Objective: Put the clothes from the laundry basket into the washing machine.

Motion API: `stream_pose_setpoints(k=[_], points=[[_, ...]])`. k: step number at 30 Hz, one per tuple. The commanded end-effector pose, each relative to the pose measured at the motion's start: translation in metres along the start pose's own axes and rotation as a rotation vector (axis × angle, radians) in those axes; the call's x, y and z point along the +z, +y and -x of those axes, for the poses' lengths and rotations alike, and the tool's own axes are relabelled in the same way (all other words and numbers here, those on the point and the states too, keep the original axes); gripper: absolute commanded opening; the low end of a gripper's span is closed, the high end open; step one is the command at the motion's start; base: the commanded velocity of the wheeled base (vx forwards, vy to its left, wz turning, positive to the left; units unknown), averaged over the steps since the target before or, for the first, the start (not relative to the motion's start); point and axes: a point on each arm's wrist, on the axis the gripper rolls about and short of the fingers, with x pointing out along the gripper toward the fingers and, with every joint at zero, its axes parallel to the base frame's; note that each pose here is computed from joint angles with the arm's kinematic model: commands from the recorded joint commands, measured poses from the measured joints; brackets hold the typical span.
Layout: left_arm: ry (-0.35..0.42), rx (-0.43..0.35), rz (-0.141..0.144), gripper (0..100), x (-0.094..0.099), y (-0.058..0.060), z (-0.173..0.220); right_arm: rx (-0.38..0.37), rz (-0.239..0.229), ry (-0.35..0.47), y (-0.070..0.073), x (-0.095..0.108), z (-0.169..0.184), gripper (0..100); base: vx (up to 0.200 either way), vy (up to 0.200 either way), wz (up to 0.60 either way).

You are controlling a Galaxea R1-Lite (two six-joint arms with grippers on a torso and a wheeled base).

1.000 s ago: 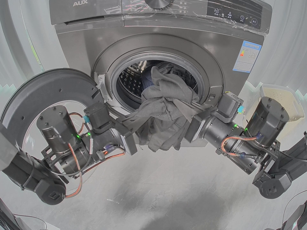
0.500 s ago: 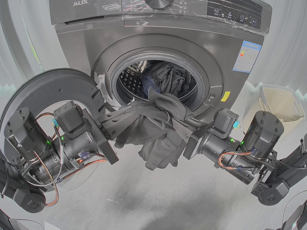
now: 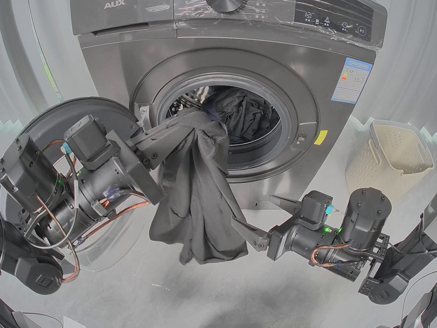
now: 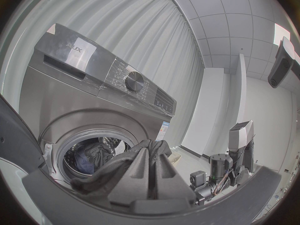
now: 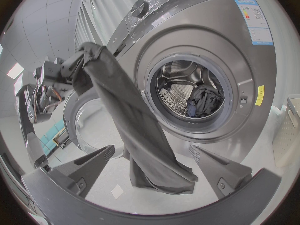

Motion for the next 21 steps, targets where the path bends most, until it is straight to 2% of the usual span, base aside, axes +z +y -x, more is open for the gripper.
stream_pose_setpoints(k=[1, 21], points=[[-0.001, 0.001, 0.001, 0, 0.0, 0.0005, -0.0011, -0.005, 0.005, 0.045, -0.0018, -0.0096, 0.005, 100, 0.0, 0.0, 0.0], [-0.042, 0.031, -0.011, 0, 0.0094, 0.0032, -0.0041, -0.019, 0.004, 0.045, -0.0043, -0.0107, -0.0009, 100, 0.0, 0.0, 0.0]])
